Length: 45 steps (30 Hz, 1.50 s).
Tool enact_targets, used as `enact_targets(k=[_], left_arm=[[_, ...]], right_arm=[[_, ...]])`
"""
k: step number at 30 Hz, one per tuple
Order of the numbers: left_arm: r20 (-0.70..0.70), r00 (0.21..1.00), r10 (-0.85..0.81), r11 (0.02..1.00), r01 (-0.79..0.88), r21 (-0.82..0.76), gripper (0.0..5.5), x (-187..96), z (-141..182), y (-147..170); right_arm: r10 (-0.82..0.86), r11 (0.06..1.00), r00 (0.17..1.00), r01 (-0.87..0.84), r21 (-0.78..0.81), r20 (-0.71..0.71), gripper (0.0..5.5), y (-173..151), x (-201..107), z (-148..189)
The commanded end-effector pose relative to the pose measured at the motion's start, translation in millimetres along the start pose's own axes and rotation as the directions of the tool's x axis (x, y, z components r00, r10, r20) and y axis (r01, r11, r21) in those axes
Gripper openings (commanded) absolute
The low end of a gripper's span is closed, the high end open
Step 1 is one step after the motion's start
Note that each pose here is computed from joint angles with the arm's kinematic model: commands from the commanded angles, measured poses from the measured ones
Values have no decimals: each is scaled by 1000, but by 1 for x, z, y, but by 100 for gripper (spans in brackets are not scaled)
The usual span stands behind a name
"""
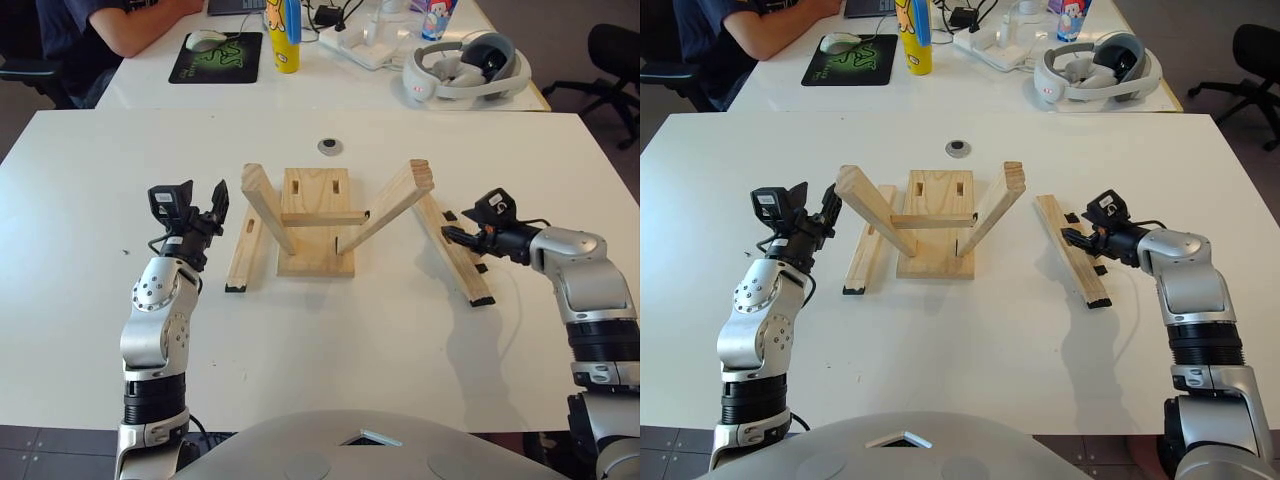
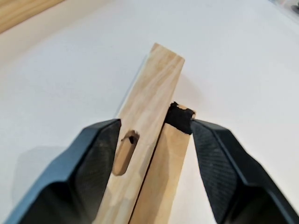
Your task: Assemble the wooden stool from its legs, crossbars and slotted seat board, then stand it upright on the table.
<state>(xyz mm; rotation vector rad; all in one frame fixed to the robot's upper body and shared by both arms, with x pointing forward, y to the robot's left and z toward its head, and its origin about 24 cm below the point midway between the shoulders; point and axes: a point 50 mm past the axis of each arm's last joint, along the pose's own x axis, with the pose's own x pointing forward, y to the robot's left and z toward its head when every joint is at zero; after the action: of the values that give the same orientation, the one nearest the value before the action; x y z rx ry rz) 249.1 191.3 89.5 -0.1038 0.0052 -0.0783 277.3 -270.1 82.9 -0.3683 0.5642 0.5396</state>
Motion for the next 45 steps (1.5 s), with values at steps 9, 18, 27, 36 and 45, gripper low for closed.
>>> enact_targets(k=[9,18,27,36,45], left_arm=[[0,1000,-20,1000,20,21,305,2,1,-4],[11,1000,-9,1000,9,9,305,2,0,-6],[14,1000,-25,1000,25,19,305,6,3,-5],[14,1000,-26,999,26,23,305,6,4,-5],[4,999,-34,999,34,20,305,4,3,-8]], right_arm=[[87,996,990,-88,-10,-111,277,22,2,-23],[37,990,997,-45,-132,-61,176,26,21,-10],[28,990,1000,-28,-141,0,67,35,34,2],[-69,989,990,84,-123,122,67,26,38,20],[-52,992,977,27,123,207,133,29,41,37]])
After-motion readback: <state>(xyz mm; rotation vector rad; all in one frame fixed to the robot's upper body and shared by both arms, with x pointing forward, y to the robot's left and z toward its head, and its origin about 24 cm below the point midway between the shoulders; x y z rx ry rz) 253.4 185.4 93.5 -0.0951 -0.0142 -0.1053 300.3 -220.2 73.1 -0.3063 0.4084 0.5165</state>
